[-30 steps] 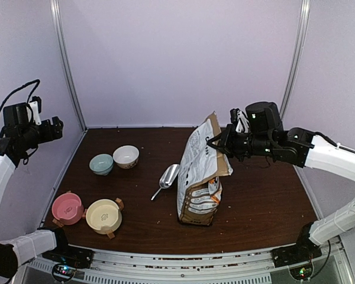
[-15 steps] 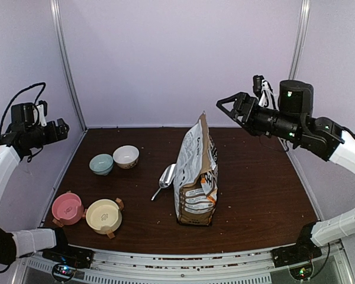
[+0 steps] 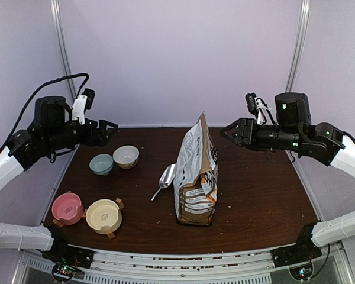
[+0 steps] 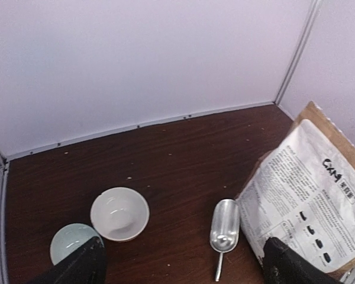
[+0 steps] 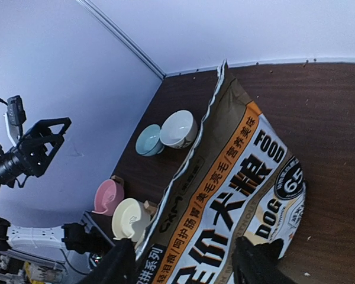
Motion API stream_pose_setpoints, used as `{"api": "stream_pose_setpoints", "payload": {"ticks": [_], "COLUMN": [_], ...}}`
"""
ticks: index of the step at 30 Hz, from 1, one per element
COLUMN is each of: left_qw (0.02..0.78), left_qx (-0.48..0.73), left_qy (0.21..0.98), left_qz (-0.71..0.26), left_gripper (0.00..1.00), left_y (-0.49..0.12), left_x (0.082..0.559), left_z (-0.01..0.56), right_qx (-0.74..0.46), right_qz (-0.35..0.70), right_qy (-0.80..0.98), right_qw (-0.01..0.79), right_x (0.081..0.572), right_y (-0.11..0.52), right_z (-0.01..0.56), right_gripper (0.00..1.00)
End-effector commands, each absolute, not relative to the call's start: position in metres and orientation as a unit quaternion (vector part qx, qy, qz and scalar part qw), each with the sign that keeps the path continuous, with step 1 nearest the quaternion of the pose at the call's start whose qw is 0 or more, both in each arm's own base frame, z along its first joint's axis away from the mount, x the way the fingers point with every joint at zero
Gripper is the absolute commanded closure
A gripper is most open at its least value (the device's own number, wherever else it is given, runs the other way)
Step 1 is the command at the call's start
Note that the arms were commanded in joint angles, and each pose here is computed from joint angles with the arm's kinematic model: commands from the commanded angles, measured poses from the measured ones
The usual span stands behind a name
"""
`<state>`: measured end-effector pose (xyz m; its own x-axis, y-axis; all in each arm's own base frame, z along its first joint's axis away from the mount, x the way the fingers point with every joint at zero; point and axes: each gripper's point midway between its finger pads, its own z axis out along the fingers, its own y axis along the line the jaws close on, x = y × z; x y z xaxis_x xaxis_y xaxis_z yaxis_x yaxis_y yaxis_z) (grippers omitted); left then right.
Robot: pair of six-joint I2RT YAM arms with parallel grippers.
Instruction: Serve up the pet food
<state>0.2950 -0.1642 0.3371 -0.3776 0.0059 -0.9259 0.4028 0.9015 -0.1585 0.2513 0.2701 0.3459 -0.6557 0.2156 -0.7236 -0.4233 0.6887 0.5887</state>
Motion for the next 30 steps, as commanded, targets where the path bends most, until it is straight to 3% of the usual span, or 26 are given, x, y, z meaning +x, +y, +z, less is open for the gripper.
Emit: {"api": "stream_pose_setpoints", "payload": {"ticks": [1, 3, 10, 30], "left_qw": [0.568, 0.559, 0.541, 0.548], "left_qx": [0.146, 0.173, 0.204, 0.186], "left_qy": [0.773, 0.766, 0.757, 0.764], "left_qz": [-0.242, -0.266, -0.304, -0.284], "left_gripper": [0.06, 0.06, 0.06, 0.06], "left_y": [-0.222, -0.252, -0.302, -0.289], "left_x": [0.291, 0.283, 0.276, 0.276], "left_z": [0.369, 0.367, 0.356, 0.348], "right_qx": [-0.105, -0.109, -0.112, -0.110], "right_qz": [0.449, 0.466, 0.494, 0.489], "right_qy": [0.807, 0.803, 0.800, 0.811], "right_qw": [0.369, 0.356, 0.323, 0.303], "right_x": [0.221, 0.216, 0.204, 0.204], "right_y": [0.290, 0.297, 0.312, 0.321], "right_z": [0.347, 0.346, 0.339, 0.324], "right_gripper": [0.48, 0.56, 0.65, 0.80]}}
